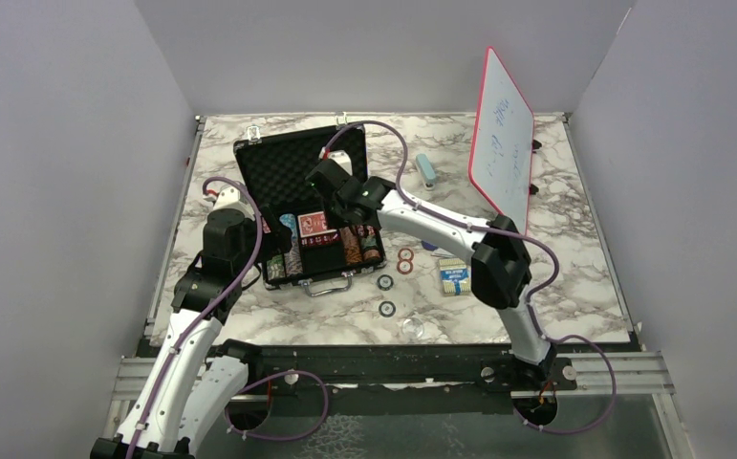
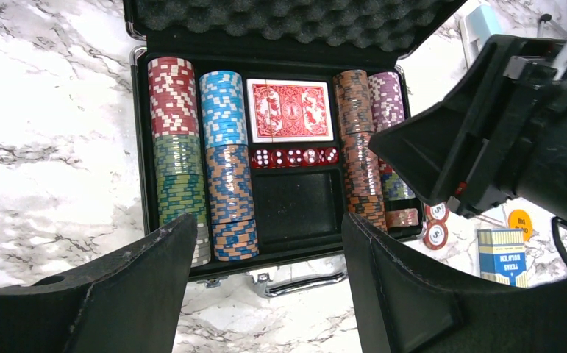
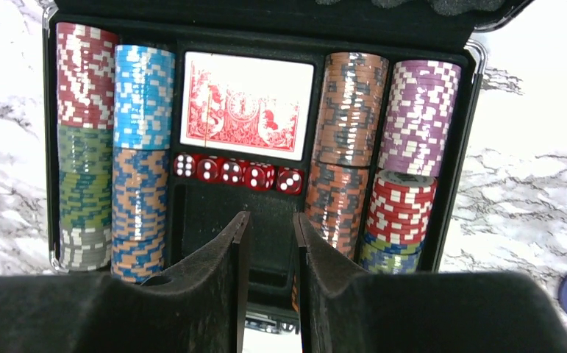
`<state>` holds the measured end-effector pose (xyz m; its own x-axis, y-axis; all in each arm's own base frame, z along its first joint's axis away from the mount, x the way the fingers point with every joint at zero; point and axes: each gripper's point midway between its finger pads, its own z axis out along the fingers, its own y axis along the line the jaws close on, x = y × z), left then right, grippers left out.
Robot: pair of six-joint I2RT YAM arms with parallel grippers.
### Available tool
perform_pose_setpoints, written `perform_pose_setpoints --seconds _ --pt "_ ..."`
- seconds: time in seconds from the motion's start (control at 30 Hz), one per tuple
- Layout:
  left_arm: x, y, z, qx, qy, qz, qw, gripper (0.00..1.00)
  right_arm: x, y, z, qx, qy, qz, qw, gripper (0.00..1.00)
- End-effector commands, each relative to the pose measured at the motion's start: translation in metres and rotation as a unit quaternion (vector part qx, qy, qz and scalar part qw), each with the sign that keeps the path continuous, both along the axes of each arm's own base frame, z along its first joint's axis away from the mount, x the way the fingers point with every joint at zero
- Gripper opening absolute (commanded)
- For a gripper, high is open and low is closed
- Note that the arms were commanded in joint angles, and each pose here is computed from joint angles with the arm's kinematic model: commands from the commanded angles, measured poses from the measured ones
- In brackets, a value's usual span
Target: Pack up texas hold em set
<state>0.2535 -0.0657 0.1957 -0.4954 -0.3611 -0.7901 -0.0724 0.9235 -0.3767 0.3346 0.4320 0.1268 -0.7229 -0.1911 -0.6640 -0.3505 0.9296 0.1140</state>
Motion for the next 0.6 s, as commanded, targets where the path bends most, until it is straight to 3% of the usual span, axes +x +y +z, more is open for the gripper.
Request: perform_pose_setpoints --seconds 0.0,0.17,0.33,0.57 --pt "-0.003 -0.008 0.008 -0.018 -0.001 -0.017 1.0 0.75 -0.014 -0.003 0.009 0.014 0.009 0.022 1.0 0.31" --pt "-0.007 -0.019 0.014 -0.03 0.02 -0.042 0.998 0.76 -0.037 -0.035 0.013 0.006 0.019 0.023 1.0 0.33" --pt "-0.009 -0.027 0.025 -0.057 0.02 -0.051 0.997 0.76 -0.067 -0.105 0.016 -0.025 0.019 -0.014 0.999 0.37" --pt "-0.027 -0.035 0.034 -0.113 0.022 -0.049 0.992 0.77 -0.101 -0.18 -0.01 -0.056 0.023 -0.057 0.997 0.57"
